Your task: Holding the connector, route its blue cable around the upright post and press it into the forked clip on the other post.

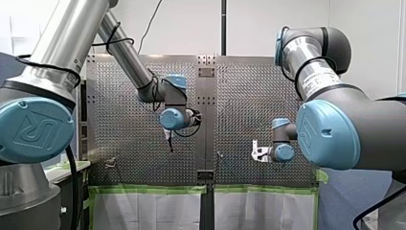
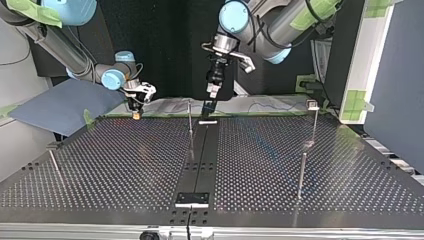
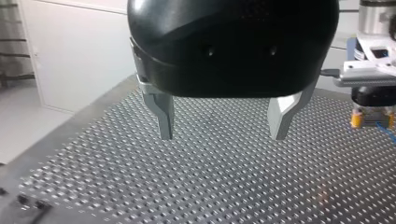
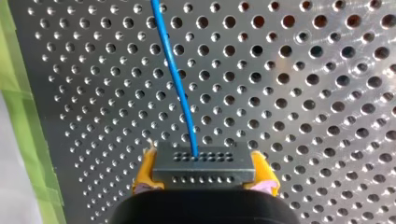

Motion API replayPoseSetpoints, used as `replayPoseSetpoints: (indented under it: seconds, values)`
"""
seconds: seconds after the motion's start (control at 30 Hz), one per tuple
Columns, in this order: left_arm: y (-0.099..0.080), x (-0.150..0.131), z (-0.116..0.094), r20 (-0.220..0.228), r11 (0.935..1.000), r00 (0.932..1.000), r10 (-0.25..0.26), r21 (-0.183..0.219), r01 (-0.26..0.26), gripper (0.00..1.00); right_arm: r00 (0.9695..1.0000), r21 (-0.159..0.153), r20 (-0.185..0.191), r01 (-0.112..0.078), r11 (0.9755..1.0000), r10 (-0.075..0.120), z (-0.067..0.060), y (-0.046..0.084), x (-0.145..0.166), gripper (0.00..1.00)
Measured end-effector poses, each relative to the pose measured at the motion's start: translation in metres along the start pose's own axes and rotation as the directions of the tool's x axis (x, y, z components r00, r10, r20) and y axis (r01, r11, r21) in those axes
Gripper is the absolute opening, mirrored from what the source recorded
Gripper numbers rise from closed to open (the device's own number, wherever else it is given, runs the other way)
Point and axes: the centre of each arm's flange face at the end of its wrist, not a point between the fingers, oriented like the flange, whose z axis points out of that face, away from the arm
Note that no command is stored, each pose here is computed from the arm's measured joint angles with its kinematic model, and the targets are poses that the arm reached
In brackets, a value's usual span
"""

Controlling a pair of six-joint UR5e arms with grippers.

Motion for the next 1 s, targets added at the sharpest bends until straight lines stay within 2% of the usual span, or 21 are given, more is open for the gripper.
replayPoseSetpoints:
  seconds: [0.3, 0.53, 0.7, 1.0]
  values:
    - [0.005, -0.016, -0.029, 0.036, 0.9995, 0.999, -0.027, 0.017, 0.027, 1.0, 1.0, 0.002, 0.002, -0.002, 1.0, 0.002, 0.0, 0.0, -0.001, 0.0]
    - [0.015, -0.007, -0.049, 0.034, 0.9988, 0.9984, -0.045, 0.022, 0.045, 1.0, 1.0, 0.002, 0.002, -0.001, 1.0, 0.001, 0.0, -0.001, -0.001, 0.0]
    - [0.026, 0.012, -0.064, 0.004, 0.9987, 0.9989, -0.048, 0.02, 0.048, 1.0, 1.0, 0.003, 0.005, 0.0, 1.0, 0.0, 0.0, -0.001, -0.001, 0.0]
    - [0.053, 0.054, -0.095, -0.087, 0.9995, 0.9961, -0.018, -0.029, 0.016, 1.0, 1.0, 0.004, 0.003, 0.0, 1.0, 0.0, 0.0, -0.002, -0.001, 0.0]
